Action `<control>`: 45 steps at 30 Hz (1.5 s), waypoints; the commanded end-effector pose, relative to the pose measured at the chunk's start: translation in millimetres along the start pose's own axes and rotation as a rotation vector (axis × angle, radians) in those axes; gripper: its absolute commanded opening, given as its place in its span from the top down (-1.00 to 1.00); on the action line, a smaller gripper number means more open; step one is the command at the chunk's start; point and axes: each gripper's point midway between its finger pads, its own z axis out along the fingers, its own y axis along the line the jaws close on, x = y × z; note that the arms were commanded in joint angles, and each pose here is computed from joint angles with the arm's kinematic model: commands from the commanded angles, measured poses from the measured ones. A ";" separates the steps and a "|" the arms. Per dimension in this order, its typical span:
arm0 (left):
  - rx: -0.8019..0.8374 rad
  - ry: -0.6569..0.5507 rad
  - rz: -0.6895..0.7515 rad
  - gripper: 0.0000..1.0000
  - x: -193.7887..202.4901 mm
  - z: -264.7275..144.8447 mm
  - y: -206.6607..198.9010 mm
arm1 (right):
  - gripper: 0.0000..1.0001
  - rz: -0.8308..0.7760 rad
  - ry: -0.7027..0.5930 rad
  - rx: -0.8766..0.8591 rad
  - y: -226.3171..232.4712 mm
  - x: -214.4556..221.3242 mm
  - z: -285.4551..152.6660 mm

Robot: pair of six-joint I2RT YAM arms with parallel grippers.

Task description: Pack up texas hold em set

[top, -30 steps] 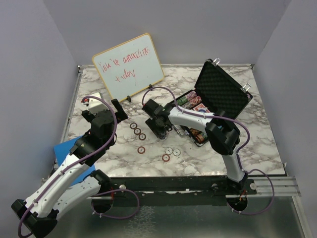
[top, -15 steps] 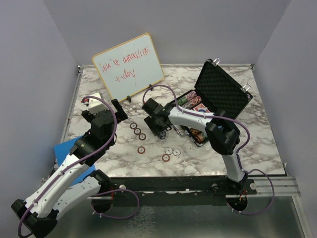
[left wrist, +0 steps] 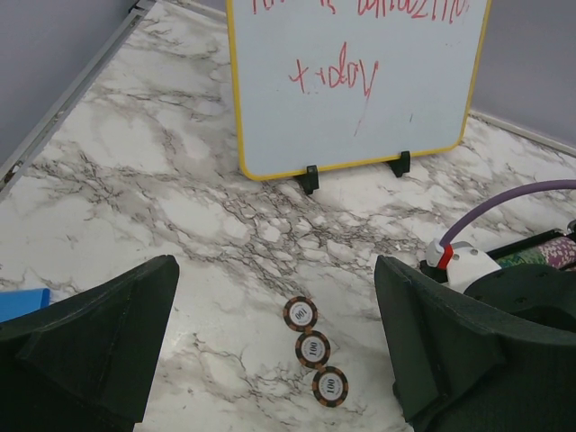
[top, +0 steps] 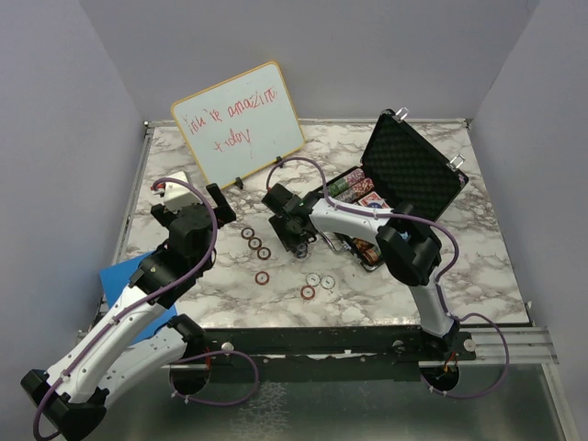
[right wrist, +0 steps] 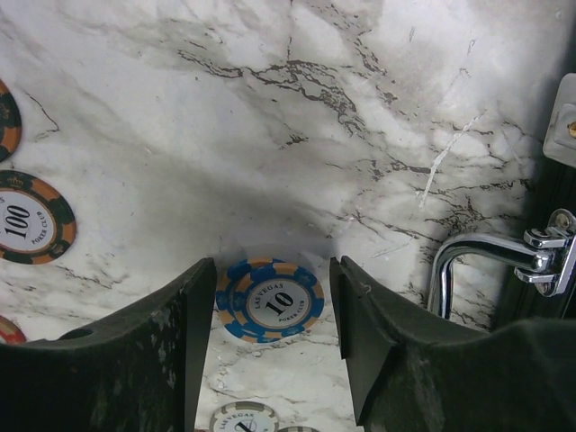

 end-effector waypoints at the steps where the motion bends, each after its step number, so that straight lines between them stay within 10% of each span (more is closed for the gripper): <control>1: -0.036 -0.042 0.007 -0.98 -14.0 -3.1 8.9 | -0.12 0.009 0.030 0.033 -4.0 11.5 7.6; 15: -0.027 -0.033 0.003 -0.98 -9.6 -3.0 8.1 | 0.22 0.026 0.057 0.015 -6.9 27.0 -10.7; 24: -0.021 -0.032 -0.003 -0.98 -8.7 -3.8 8.0 | -0.21 -0.014 0.044 -0.071 4.9 21.7 -19.1; 34: -0.017 -0.032 -0.009 -0.98 -7.5 -3.8 7.7 | -0.22 -0.038 0.124 -0.051 0.7 41.6 -13.7; 45: 0.004 -0.023 -0.035 -0.98 -6.1 -5.9 5.1 | 0.15 -0.025 0.176 0.035 -12.3 58.4 -0.8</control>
